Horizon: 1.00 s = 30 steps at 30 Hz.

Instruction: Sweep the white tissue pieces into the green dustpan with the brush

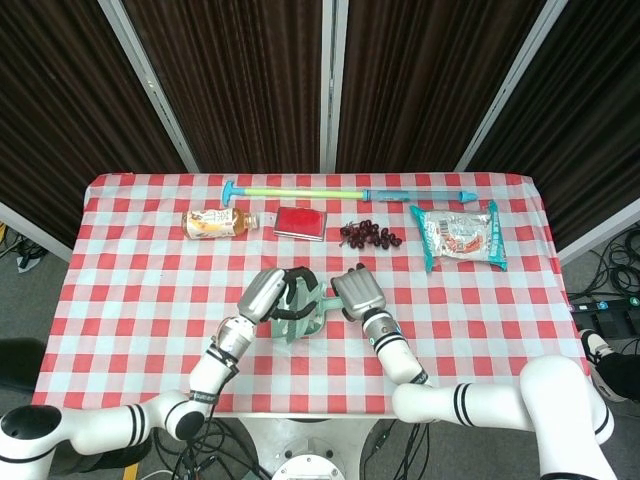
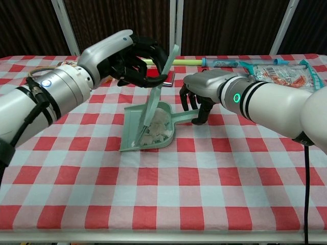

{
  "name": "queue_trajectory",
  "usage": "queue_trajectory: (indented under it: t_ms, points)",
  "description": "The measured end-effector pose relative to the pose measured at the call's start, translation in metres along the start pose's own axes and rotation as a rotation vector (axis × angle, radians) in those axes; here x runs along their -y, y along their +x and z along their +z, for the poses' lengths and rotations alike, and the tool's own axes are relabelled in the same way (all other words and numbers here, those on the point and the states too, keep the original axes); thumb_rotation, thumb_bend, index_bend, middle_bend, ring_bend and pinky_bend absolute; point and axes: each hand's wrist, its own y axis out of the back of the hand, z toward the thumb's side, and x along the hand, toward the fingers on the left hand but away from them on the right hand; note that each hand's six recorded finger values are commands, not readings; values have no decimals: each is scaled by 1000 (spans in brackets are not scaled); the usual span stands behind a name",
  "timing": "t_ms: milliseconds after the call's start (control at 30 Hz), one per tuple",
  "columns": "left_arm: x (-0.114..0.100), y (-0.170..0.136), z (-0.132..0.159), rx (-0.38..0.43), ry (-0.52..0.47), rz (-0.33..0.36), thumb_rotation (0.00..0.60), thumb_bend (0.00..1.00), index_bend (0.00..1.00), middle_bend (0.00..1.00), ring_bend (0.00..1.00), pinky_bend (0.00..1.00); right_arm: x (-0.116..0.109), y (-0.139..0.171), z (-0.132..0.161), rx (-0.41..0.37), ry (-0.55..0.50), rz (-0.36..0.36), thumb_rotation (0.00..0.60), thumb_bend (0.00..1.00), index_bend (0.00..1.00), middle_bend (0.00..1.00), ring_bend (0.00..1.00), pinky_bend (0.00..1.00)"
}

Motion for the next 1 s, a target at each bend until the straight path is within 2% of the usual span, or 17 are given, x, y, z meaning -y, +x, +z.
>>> queue_trajectory:
  t_ms: [100,200,400,800,1000]
  points:
    - [-16,-7,-11,-11,36,30,600,481,508,552,731,894,-1,1,-3,5,-1,-4,600,351,655,568,326,214]
    - [-21,-11,-24,-32,75,42,600,481,508,552,731,894,0,1,-4,8,-4,-5,600,350,654,567,326,214]
    - [-7,-11,-39,-68,96,42,600,481,507,552,732,894,1,2,-4,14,-6,-5,600,350,656,568,326,211]
    - [40,4,-3,-16,34,-37,600,482,508,552,727,894,0,3,-1,28,-15,-15,600,362,660,569,327,205]
    - [37,14,7,8,5,-17,600,482,508,552,725,892,2,5,-7,40,-20,-16,600,362,660,569,327,205]
